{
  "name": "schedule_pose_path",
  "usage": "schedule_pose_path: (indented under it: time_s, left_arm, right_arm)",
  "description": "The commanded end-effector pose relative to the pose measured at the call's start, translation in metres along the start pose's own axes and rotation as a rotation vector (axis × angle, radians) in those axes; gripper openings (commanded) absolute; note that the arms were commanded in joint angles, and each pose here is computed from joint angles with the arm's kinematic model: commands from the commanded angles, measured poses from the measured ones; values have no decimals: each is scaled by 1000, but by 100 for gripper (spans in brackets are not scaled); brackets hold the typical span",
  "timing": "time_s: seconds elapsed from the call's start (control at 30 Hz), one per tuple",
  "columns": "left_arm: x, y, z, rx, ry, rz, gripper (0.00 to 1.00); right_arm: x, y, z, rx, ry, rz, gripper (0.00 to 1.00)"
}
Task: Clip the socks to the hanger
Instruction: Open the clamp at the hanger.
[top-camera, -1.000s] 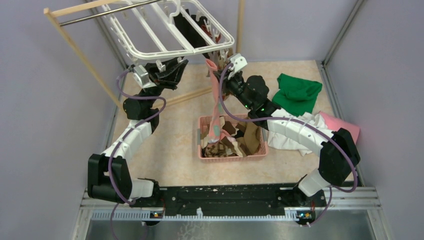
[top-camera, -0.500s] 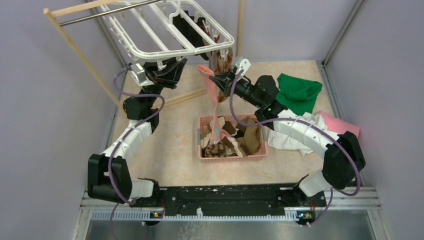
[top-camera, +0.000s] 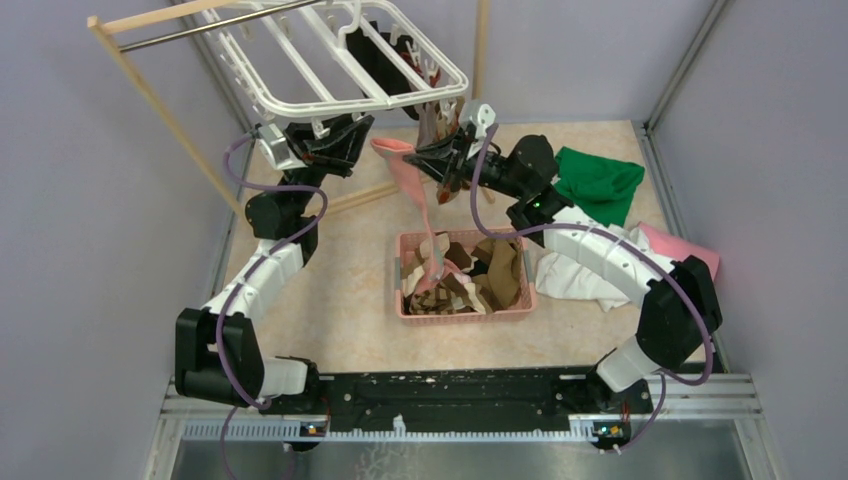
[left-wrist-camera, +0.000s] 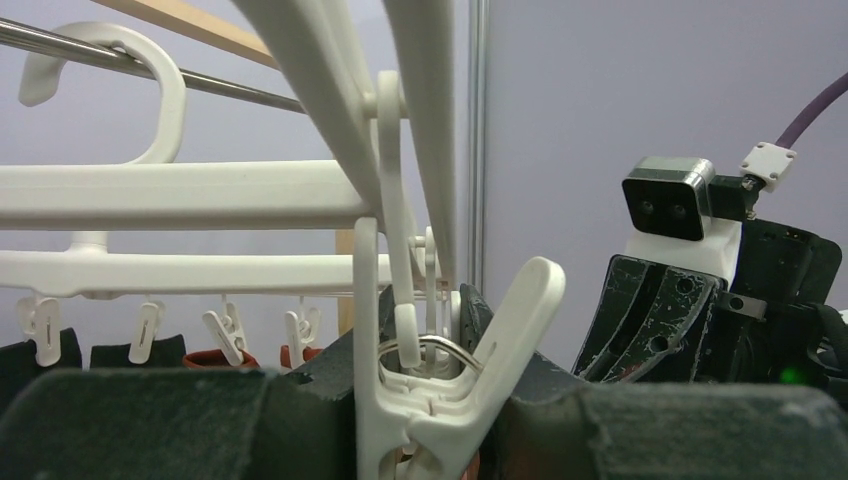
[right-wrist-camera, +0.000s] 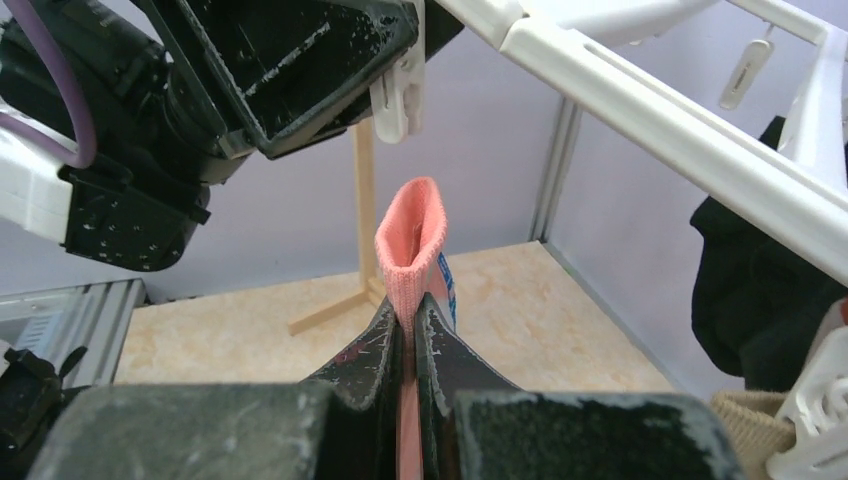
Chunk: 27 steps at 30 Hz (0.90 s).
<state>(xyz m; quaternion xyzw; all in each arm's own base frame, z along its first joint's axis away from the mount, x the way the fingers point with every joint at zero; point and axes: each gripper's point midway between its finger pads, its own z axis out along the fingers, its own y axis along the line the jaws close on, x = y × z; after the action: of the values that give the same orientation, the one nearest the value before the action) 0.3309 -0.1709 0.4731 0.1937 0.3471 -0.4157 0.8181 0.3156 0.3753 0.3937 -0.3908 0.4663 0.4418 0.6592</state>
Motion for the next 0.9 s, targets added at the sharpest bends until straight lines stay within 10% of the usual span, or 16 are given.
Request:
schedule_pose_path:
  time_s: [0.0,0.87]
  left_arm:
    - [-34,-16,10,48,-87,34,17]
    - [-30,-12,11,44,-76,39,17]
  right_arm:
    - [-40,-1,9,-36,-97,-12,0]
    - [-58,10,10,-81,-144,-47,0]
